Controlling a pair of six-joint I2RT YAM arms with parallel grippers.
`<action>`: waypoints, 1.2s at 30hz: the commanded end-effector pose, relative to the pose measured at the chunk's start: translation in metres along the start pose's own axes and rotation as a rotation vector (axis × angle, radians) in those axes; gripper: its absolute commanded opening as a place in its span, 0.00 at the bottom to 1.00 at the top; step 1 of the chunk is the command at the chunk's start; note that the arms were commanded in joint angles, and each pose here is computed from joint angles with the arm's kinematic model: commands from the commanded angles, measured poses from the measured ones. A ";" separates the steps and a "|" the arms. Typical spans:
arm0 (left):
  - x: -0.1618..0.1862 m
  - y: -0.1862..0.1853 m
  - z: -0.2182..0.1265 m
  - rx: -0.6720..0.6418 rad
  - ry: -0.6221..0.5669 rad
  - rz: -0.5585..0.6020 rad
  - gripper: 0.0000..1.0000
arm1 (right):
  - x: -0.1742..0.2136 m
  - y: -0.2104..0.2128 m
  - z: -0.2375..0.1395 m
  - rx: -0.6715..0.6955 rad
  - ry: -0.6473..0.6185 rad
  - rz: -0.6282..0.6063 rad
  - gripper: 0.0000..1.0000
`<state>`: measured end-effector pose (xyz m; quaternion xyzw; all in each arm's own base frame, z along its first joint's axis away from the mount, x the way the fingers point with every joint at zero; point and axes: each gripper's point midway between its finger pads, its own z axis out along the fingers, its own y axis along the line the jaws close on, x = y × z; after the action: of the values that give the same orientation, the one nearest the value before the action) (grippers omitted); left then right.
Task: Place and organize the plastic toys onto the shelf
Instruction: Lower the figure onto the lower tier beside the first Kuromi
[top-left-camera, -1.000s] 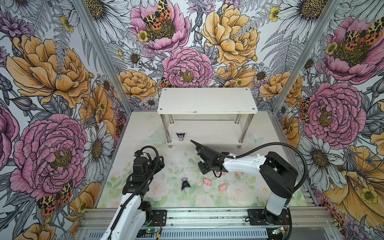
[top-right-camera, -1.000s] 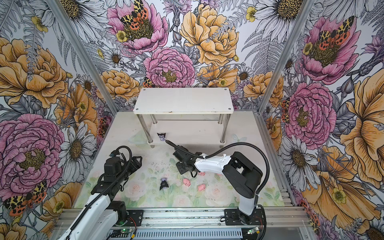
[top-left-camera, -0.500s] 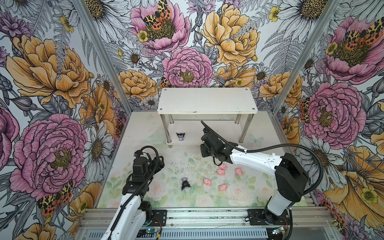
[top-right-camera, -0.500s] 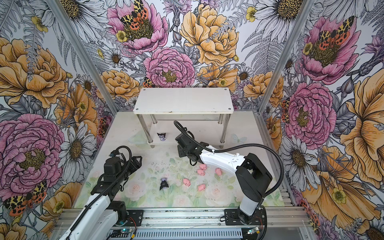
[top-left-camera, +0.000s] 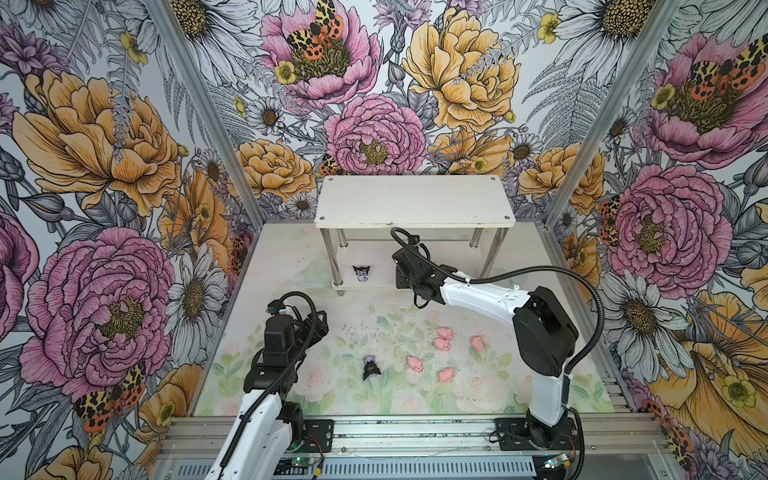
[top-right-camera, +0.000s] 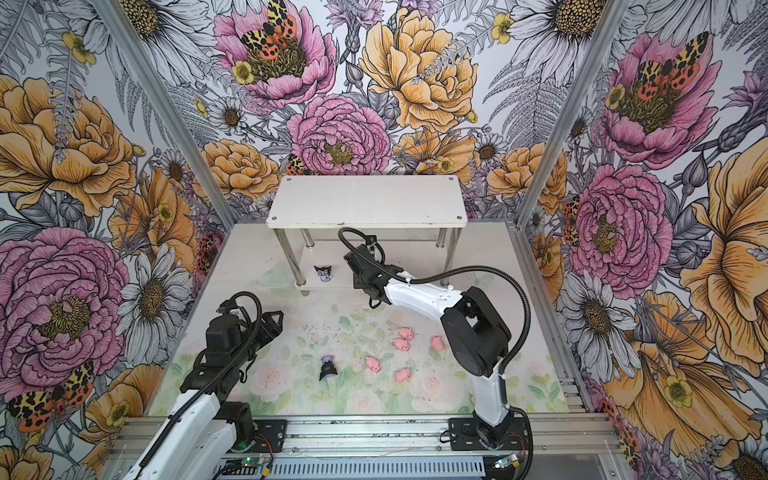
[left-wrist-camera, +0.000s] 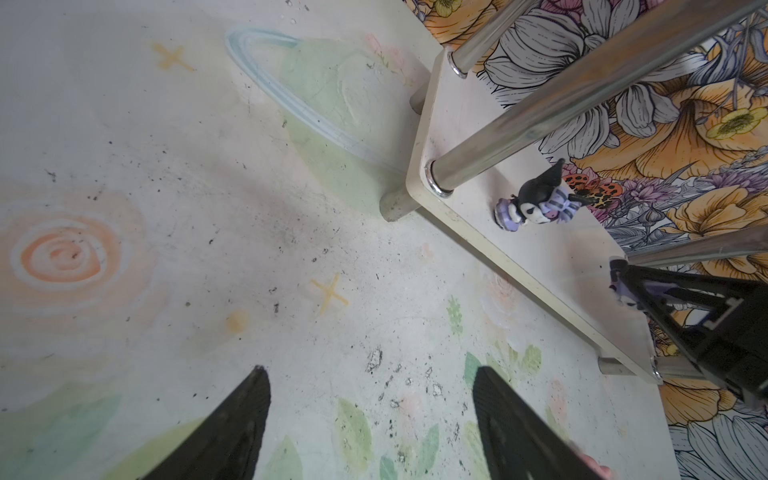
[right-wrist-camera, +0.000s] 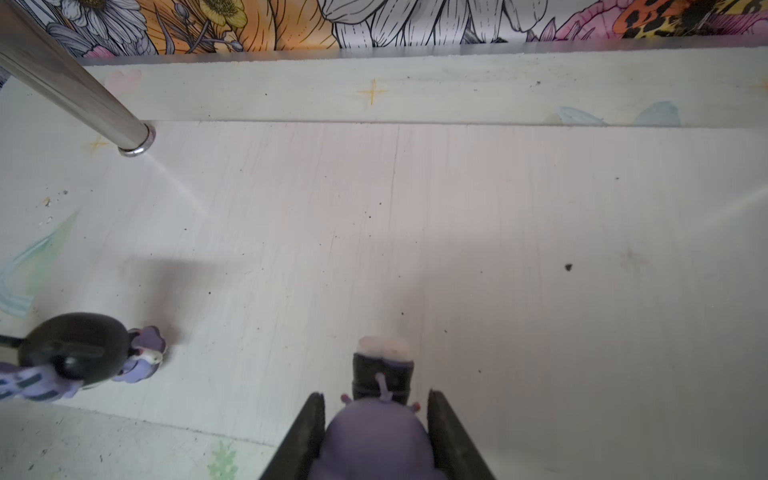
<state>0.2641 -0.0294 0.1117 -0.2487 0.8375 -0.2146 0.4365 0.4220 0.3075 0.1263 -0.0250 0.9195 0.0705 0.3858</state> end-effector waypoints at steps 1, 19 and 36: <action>-0.001 -0.003 0.000 0.024 -0.007 0.017 0.79 | -0.018 0.007 0.002 -0.005 -0.039 0.050 0.21; -0.001 -0.003 0.001 0.023 -0.004 0.018 0.80 | 0.003 0.016 0.026 -0.018 0.027 0.084 0.22; -0.001 -0.003 0.002 0.023 0.000 0.017 0.80 | 0.014 0.016 0.034 -0.010 0.053 0.090 0.32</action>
<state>0.2651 -0.0312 0.1104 -0.2466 0.8391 -0.2181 0.4331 0.4304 0.3242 0.0999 0.0066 0.9290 0.0907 0.3587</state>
